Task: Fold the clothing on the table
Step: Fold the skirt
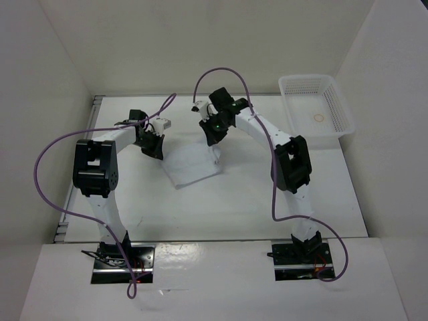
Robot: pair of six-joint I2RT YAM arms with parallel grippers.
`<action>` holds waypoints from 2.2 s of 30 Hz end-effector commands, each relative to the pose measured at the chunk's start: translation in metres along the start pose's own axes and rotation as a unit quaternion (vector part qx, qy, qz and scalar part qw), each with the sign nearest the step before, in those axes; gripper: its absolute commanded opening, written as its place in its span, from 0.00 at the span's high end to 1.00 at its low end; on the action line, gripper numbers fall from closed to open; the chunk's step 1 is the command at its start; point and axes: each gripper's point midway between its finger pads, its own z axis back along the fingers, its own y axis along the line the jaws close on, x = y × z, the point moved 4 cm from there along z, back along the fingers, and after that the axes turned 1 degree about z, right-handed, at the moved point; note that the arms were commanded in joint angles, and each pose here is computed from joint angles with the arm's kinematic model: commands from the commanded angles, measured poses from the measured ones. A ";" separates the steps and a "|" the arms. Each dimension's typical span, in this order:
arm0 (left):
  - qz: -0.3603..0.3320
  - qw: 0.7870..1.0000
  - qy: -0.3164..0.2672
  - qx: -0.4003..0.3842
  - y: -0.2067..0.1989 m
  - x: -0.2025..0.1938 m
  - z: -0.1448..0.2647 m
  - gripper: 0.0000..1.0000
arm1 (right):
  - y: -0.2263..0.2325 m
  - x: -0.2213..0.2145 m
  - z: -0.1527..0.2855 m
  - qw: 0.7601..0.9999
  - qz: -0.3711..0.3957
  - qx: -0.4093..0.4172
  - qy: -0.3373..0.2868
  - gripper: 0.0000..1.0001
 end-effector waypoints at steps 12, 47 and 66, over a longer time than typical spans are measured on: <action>0.024 0.999 0.023 -0.029 -0.009 -0.014 -0.005 1.00 | 0.049 0.039 0.007 0.998 0.058 0.020 -0.025 1.00; 0.029 0.999 0.020 -0.037 -0.012 -0.011 -0.004 1.00 | 0.123 0.054 -0.030 0.989 0.124 0.078 -0.005 1.00; 0.024 0.999 0.012 -0.034 -0.013 -0.006 0.002 1.00 | 0.152 0.058 -0.046 0.984 0.149 0.100 0.004 1.00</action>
